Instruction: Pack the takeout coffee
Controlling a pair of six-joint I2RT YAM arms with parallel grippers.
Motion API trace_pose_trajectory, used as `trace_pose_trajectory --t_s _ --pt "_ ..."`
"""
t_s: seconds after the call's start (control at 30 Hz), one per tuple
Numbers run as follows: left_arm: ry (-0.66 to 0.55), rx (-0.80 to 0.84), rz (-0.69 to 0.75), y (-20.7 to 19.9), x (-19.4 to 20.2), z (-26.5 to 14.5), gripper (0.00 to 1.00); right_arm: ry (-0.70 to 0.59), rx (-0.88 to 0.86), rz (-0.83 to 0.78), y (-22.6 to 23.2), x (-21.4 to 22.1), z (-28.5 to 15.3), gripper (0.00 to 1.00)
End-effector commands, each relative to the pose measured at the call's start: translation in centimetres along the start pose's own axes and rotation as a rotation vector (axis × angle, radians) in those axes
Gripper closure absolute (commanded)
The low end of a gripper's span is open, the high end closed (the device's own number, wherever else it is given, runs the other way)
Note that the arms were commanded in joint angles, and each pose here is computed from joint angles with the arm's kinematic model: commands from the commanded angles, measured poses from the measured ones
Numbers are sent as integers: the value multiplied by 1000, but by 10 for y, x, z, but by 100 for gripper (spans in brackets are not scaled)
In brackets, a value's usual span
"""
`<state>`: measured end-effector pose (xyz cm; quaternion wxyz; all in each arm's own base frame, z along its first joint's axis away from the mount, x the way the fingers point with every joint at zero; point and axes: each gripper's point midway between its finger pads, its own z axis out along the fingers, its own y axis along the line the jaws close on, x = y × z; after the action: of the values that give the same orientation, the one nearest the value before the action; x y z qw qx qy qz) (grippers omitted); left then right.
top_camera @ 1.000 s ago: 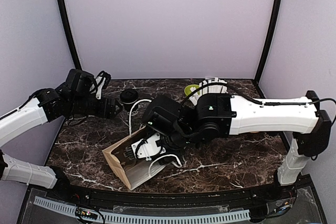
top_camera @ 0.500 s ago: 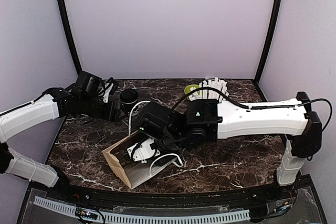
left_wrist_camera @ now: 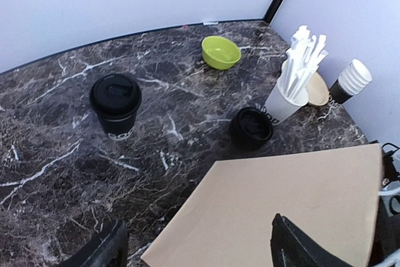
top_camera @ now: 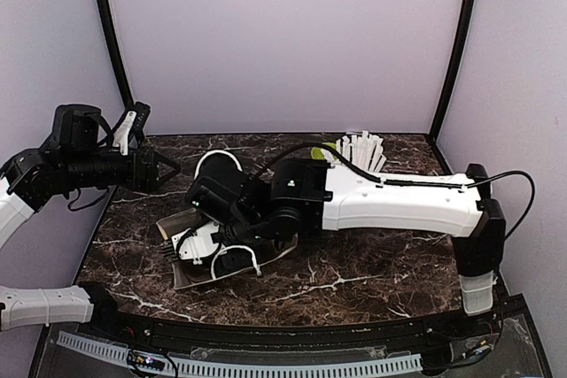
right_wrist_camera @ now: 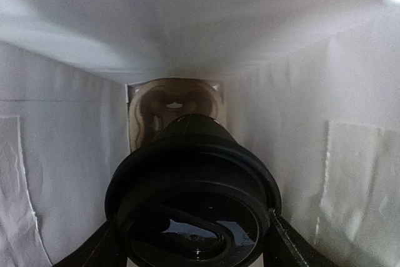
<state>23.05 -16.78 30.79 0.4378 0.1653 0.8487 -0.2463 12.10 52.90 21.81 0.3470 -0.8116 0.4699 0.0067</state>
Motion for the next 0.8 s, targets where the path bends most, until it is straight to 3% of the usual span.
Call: trace_pose_trajectory --t_s 0.0,0.2,0.5,0.77 --pt "83 -76 24 20 24 21 19 -2 -41 14 21 -9 -1 50" --pt "88 -28 49 17 25 54 19 88 18 -63 28 33 -19 50" --pt "173 14 32 21 50 105 19 141 57 -96 29 57 -32 50" --pt "183 25 41 23 52 125 20 201 50 -111 33 78 -23 50"
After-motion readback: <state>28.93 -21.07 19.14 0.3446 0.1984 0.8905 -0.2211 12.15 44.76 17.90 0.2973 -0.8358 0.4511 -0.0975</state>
